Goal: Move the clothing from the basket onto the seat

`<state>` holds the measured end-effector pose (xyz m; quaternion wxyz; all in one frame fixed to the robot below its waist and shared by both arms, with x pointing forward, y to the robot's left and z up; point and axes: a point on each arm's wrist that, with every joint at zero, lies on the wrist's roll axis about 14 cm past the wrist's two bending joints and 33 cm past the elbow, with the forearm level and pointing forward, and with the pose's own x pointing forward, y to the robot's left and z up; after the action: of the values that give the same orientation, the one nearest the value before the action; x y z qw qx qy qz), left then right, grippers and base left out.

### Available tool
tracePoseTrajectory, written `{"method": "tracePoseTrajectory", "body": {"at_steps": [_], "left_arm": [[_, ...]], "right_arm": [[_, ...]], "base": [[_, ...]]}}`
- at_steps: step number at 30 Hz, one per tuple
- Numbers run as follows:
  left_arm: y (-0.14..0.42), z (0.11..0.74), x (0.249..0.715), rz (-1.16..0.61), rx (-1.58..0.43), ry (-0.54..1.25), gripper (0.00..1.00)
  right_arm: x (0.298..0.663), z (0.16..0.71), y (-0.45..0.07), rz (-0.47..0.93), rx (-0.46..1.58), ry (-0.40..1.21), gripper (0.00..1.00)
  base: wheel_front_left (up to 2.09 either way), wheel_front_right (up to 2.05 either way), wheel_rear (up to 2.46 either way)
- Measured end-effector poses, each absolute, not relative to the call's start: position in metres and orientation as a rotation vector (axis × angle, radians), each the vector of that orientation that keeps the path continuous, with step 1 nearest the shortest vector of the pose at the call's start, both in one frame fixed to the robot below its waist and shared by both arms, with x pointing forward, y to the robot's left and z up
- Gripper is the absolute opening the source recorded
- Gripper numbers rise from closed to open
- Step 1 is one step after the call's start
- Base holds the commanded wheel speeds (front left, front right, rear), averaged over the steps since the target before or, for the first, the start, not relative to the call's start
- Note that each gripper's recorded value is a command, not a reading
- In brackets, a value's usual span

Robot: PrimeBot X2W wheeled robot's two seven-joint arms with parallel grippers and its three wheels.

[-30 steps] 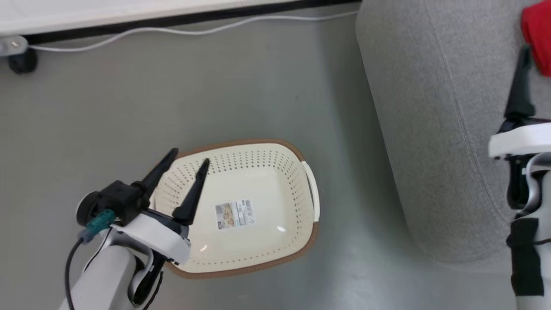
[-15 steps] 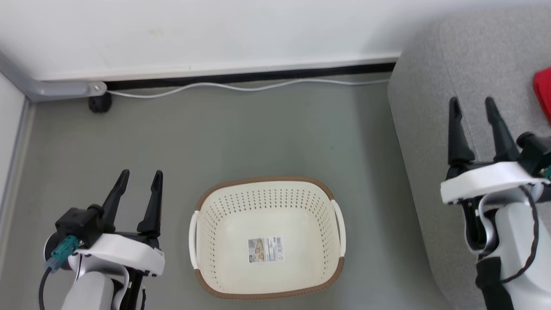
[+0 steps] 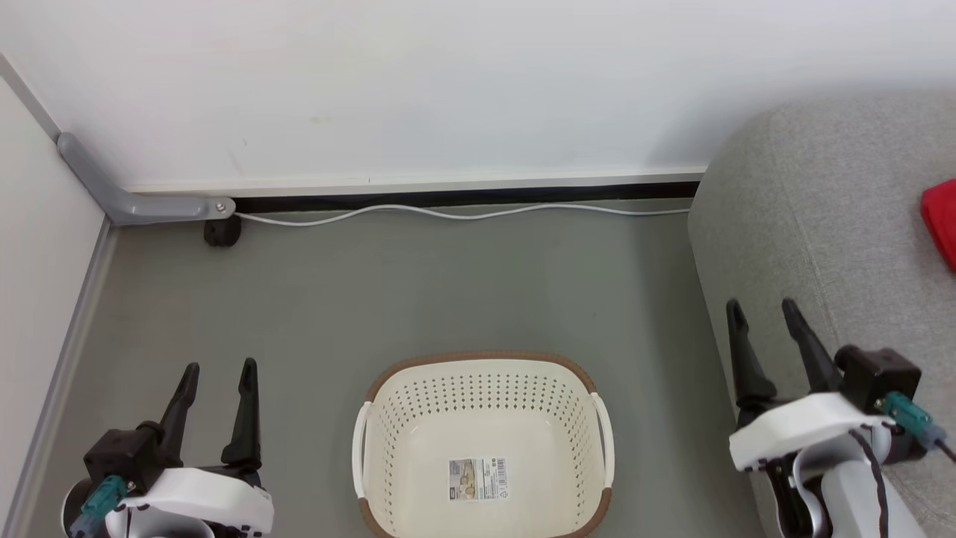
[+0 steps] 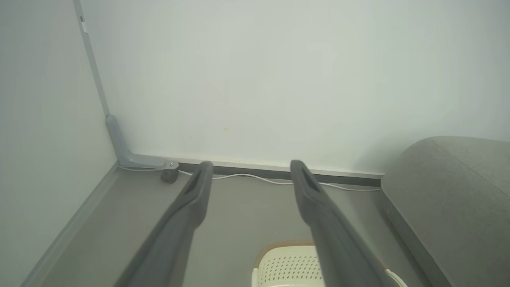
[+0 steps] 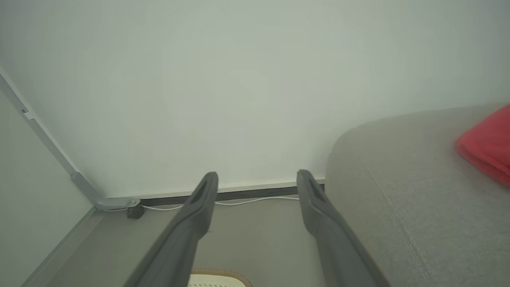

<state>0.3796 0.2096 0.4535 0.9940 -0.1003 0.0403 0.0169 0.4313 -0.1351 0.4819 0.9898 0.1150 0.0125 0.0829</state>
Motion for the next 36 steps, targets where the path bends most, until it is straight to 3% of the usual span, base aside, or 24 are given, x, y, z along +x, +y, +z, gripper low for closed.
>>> {"method": "tracePoseTrajectory", "body": {"at_steps": [11, 36], "left_arm": [[0.208, 0.453, 0.361, 0.048, -0.203, 0.080, 1.00], [0.189, 0.445, 0.346, -0.010, -0.187, 0.113, 1.00]], "right_arm": [[0.392, 0.461, -0.143, 0.140, 0.211, 0.084, 1.00], [0.378, 0.473, -0.158, 0.097, 0.209, 0.042, 1.00]], "base": [[0.00, 0.00, 0.00], [0.00, 0.00, 0.00]]}}
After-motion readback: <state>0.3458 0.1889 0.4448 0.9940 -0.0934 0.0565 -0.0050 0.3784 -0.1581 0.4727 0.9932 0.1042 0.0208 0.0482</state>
